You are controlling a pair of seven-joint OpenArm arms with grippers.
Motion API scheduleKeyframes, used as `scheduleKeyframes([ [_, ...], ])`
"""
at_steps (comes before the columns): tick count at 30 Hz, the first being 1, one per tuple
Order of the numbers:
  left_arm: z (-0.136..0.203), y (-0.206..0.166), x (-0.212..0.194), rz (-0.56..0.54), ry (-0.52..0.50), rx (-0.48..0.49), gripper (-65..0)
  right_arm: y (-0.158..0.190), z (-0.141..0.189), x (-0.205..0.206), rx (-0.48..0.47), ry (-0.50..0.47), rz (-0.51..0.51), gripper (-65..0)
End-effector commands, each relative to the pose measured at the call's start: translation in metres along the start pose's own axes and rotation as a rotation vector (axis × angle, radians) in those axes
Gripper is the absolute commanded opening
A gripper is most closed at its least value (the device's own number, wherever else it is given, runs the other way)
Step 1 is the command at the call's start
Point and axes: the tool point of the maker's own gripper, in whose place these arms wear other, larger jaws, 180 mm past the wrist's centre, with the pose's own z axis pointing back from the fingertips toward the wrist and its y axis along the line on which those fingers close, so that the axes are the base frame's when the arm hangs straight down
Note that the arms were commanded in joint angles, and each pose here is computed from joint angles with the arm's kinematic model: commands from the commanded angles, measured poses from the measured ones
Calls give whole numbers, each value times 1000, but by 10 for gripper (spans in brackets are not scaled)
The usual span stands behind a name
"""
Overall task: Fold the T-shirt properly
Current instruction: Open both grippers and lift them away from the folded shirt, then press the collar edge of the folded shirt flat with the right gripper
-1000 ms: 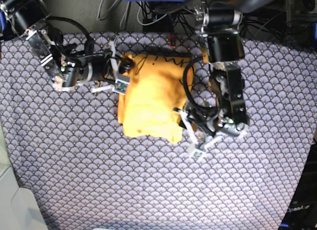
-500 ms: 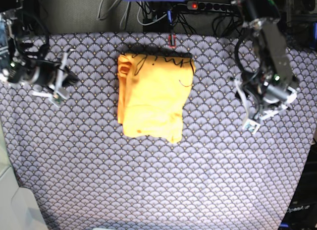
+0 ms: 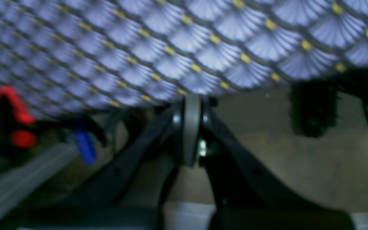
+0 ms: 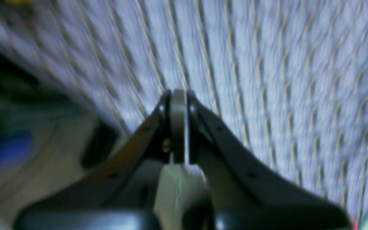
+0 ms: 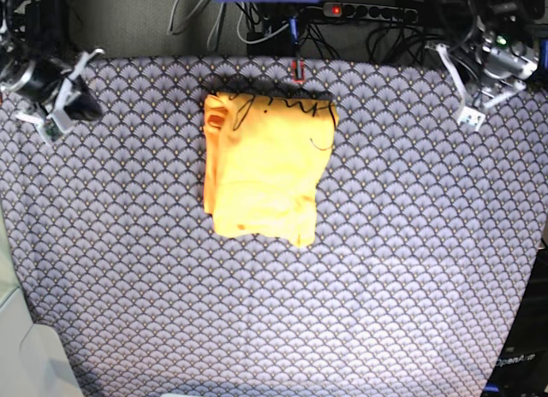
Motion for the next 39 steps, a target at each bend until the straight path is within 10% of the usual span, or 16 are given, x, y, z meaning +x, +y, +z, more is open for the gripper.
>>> scheduleKeyframes([
  [1, 4, 6, 7, -7, -32, 19, -650, -3, 1, 21, -8, -45, 54, -650],
  [10, 6, -7, -30, -25, 36, -14, -650, 27, -60, 113, 105, -93, 215, -650],
  [19, 2, -3, -73, 40, 58, -20, -650, 138, -90, 142, 380, -184, 217, -650],
  [33, 5, 21, -109, 88, 131, 13, -650, 165, -157, 56, 560, -53, -42, -650],
  [39, 4, 21, -107, 89, 128, 12, -650, 152, -141, 49, 543, -49, 20, -650],
])
